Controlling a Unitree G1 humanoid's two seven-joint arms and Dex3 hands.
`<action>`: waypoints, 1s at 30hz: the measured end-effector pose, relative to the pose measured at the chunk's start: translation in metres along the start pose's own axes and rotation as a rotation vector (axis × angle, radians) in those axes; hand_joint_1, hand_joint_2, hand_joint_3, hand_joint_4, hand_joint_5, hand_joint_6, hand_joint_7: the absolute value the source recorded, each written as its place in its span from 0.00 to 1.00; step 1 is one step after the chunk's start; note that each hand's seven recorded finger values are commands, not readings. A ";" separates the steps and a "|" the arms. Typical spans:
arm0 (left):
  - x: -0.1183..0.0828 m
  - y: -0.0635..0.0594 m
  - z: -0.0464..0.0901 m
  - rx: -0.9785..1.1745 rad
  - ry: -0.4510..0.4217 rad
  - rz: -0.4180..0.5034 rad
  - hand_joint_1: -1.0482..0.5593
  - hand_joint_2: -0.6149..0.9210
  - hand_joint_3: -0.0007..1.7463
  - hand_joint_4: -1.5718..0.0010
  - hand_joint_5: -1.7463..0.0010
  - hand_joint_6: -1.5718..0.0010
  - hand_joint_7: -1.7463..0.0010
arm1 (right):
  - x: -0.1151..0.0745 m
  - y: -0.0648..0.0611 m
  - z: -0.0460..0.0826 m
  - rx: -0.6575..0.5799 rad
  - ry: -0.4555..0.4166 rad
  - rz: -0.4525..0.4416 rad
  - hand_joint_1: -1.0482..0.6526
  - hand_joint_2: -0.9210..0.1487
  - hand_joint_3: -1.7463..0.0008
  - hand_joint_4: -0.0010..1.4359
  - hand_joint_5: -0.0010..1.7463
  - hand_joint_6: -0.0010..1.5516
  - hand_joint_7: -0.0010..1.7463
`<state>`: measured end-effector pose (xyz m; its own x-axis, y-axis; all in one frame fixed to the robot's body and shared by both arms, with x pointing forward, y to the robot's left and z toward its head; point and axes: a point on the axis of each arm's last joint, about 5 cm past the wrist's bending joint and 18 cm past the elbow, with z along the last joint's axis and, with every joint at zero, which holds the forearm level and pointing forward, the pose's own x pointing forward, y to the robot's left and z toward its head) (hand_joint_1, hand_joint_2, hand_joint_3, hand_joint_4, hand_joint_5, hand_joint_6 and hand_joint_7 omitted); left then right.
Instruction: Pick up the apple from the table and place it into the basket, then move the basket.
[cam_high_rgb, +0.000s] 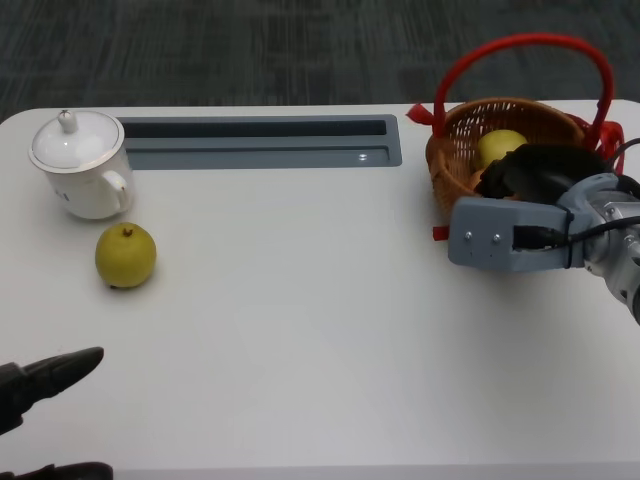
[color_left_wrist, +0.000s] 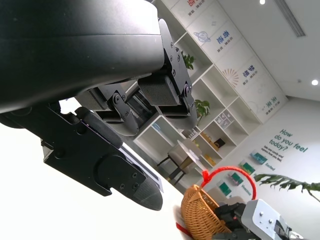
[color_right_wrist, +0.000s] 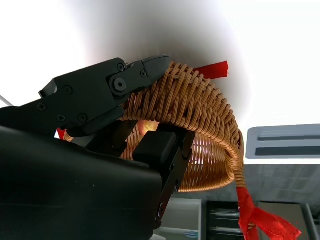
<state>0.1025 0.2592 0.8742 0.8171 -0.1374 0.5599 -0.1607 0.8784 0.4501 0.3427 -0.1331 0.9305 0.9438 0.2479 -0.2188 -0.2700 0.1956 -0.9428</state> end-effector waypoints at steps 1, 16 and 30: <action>-0.002 0.001 0.001 -0.002 0.004 0.002 0.33 0.82 0.00 0.39 1.00 0.45 0.99 | 0.000 0.000 -0.001 0.008 0.009 -0.004 0.47 0.00 0.96 0.64 0.01 0.58 0.01; -0.011 0.003 0.007 -0.018 0.026 -0.002 0.36 0.80 0.00 0.39 1.00 0.44 1.00 | -0.002 0.005 -0.005 0.051 0.045 0.079 0.04 0.09 0.99 0.21 0.00 0.19 0.00; 0.003 -0.002 0.001 -0.055 0.013 -0.029 0.36 0.80 0.00 0.39 1.00 0.44 1.00 | 0.000 -0.005 -0.002 0.150 -0.036 0.180 0.02 0.09 1.00 0.03 0.01 0.03 0.01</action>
<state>0.1043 0.2569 0.8760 0.8283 -0.1578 0.5376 -0.1061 0.8980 0.4270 0.3441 -0.1358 0.9350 0.8711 0.3247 -0.3686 -0.4614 0.2835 -0.8407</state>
